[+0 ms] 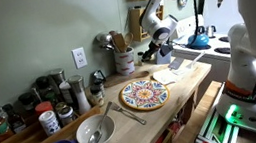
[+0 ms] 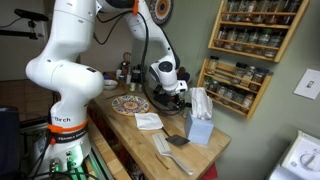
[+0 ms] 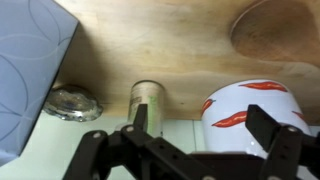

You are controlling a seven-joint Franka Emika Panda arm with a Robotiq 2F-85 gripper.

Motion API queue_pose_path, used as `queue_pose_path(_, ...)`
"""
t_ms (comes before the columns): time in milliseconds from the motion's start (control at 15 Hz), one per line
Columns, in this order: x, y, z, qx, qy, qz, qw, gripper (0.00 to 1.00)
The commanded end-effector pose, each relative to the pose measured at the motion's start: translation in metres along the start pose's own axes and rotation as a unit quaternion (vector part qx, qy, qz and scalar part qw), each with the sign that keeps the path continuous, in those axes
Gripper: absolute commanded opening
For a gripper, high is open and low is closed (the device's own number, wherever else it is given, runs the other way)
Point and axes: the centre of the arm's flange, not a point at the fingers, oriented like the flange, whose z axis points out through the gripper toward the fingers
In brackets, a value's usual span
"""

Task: Remove the second bottle from the far left from the shelf

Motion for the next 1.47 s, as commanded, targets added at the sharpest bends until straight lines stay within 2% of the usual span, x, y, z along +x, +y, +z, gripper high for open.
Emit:
queue_pose_path(0, 0.021, -0.01, -0.055, 0.04, -0.044, 0.011, 0.9982, 1.0)
queue_pose_path(333, 0.031, -0.016, -0.082, 0.052, -0.091, 0.032, 0.994, 1.0)
queue_pose_path(667, 0.044, -0.016, -0.085, 0.052, -0.133, 0.06, 0.9879, 1.0)
queue_pose_path(1000, 0.072, -0.017, -0.098, 0.053, -0.169, 0.066, 0.9819, 1.0)
queue_pose_path(1200, 0.099, -0.022, -0.128, 0.052, -0.202, 0.055, 0.9765, 1.0)
queue_pose_path(1400, 0.124, -0.038, -0.187, 0.064, -0.233, 0.03, 0.97, 1.0)
